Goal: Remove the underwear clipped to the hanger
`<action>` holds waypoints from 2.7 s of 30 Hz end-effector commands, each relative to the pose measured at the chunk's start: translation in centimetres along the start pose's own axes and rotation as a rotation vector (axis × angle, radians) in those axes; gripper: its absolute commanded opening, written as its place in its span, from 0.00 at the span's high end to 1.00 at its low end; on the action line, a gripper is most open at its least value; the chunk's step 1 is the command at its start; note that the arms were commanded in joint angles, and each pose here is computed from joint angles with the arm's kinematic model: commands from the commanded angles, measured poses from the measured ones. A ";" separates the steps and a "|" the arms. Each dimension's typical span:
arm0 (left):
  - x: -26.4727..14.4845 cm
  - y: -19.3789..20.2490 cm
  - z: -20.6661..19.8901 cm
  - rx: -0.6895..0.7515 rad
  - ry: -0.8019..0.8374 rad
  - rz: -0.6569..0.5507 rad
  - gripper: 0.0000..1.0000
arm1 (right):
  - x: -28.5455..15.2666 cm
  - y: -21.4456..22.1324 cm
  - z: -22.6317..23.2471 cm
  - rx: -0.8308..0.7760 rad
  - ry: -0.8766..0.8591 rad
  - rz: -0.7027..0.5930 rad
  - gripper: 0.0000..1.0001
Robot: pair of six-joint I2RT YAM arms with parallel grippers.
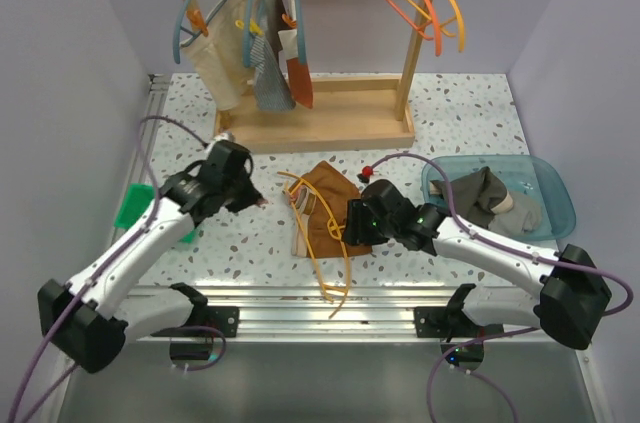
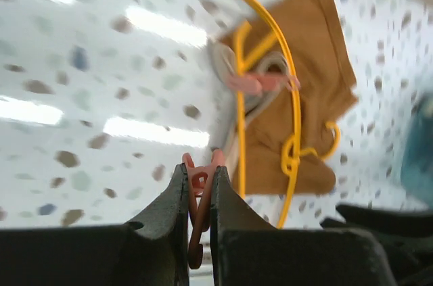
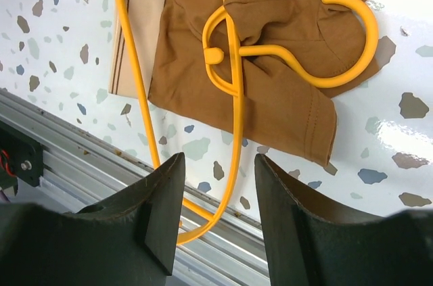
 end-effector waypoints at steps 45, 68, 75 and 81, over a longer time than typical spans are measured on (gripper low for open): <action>-0.9 -12.8 0.4 0.043 0.232 -0.113 0.12 | 1.8 -5.2 1.9 -0.059 -0.082 -0.009 0.14; 10.4 -4.2 -7.2 0.252 -0.106 0.112 0.15 | -1.8 -2.7 -0.2 0.047 -0.006 -0.074 0.02; 11.5 -3.5 -5.5 0.253 -0.242 0.076 0.14 | -1.8 -1.9 -0.5 0.064 -0.004 -0.071 0.02; 12.5 -1.2 -4.6 0.283 -0.303 0.122 0.15 | -1.6 -1.8 -0.6 0.067 -0.005 -0.068 0.02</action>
Point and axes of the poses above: each gripper's point midway between its finger pads, its own x axis out along the fingers, its own z axis along the line the jaws close on, y = z × x, the point moved 6 cm from there along -x, back along the fingers, and after that the axes turned 12 degrees about -x, right-handed, at the moved point
